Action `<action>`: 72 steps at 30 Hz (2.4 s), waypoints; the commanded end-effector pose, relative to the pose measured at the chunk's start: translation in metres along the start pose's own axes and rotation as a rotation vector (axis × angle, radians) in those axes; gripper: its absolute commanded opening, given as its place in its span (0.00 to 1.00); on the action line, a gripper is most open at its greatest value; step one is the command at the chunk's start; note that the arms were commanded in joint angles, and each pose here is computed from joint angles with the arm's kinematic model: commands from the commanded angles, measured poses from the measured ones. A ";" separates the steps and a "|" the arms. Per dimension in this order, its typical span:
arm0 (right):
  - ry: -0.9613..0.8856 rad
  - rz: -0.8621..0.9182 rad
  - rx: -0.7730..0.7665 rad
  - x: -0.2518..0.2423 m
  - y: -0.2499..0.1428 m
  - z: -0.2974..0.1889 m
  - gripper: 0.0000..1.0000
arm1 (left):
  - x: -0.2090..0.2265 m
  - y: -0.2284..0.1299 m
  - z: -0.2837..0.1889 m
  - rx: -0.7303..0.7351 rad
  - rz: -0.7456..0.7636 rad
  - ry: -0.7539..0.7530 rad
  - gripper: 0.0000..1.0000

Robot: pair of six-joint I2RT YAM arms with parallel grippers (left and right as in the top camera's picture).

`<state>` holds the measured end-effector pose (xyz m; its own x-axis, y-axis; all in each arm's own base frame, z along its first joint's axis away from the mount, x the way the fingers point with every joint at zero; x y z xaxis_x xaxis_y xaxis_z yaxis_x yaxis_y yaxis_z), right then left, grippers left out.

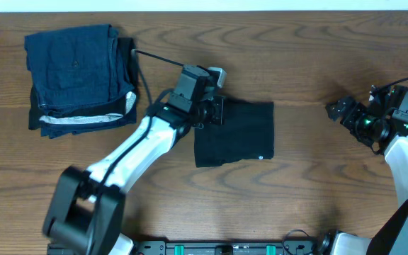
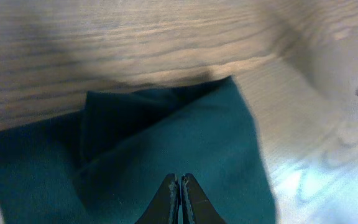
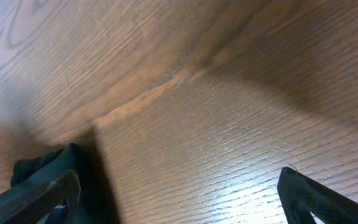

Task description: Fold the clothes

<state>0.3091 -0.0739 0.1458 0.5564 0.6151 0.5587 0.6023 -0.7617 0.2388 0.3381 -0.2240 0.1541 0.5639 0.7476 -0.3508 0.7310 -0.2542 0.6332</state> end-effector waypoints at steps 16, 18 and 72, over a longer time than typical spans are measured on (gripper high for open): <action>-0.006 -0.002 -0.019 0.000 0.003 -0.004 0.99 | 0.047 -0.030 0.080 0.034 0.026 0.084 0.06; -0.006 -0.002 -0.020 0.000 0.003 -0.004 0.99 | 0.044 -0.023 0.076 0.005 0.036 0.080 0.06; -0.005 -0.002 -0.019 0.000 0.003 -0.004 0.99 | -0.058 -0.112 0.106 0.409 -0.017 -0.442 0.06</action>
<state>0.3090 -0.0750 0.1455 0.5617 0.6171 0.5511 0.5987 -0.7629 0.2441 0.2665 -0.3055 0.0482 0.6145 0.4128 -0.6723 0.7665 -0.5141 0.3849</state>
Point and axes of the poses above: each gripper's point midway between its finger pads, its own z axis out along the fingers, its own x axis along the line the jaws close on, y = z × x, the point moved 7 cm from there along -z, back along the fingers, and after that the axes turned 14 degrees about z, right-handed, at the moved point
